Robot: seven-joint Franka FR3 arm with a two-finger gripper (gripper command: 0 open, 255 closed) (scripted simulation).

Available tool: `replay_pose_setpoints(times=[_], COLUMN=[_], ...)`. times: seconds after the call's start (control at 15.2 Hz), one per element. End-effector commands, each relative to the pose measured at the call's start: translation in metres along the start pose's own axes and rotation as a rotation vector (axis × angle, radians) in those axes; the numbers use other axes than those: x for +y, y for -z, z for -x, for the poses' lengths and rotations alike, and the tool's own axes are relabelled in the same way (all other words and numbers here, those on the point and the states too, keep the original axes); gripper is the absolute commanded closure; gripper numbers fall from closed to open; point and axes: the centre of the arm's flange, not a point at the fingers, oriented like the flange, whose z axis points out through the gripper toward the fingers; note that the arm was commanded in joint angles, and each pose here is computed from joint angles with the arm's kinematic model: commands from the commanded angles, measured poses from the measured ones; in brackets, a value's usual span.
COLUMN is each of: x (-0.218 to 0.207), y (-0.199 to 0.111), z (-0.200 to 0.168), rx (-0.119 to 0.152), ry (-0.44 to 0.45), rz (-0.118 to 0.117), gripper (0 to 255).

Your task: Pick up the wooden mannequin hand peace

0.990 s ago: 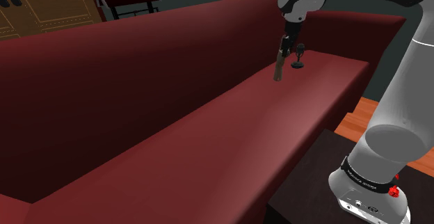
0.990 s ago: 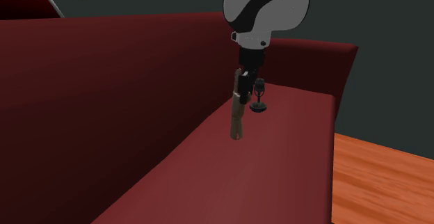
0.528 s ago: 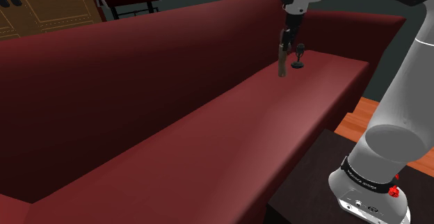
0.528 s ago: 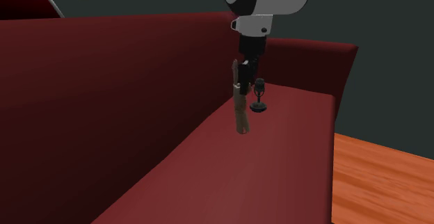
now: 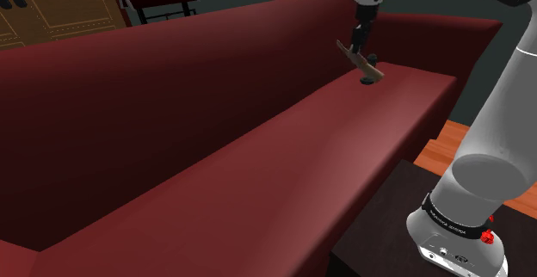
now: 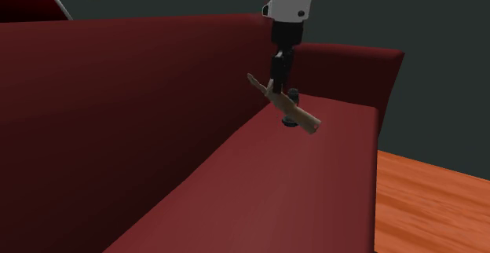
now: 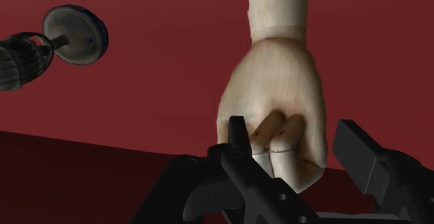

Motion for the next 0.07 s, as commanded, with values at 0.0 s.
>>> replay_pose_setpoints(times=[0.0], x=[0.0004], y=[0.0031], z=[-0.0001], rx=[0.000], ry=[0.000], rz=[0.000], gripper=[255])
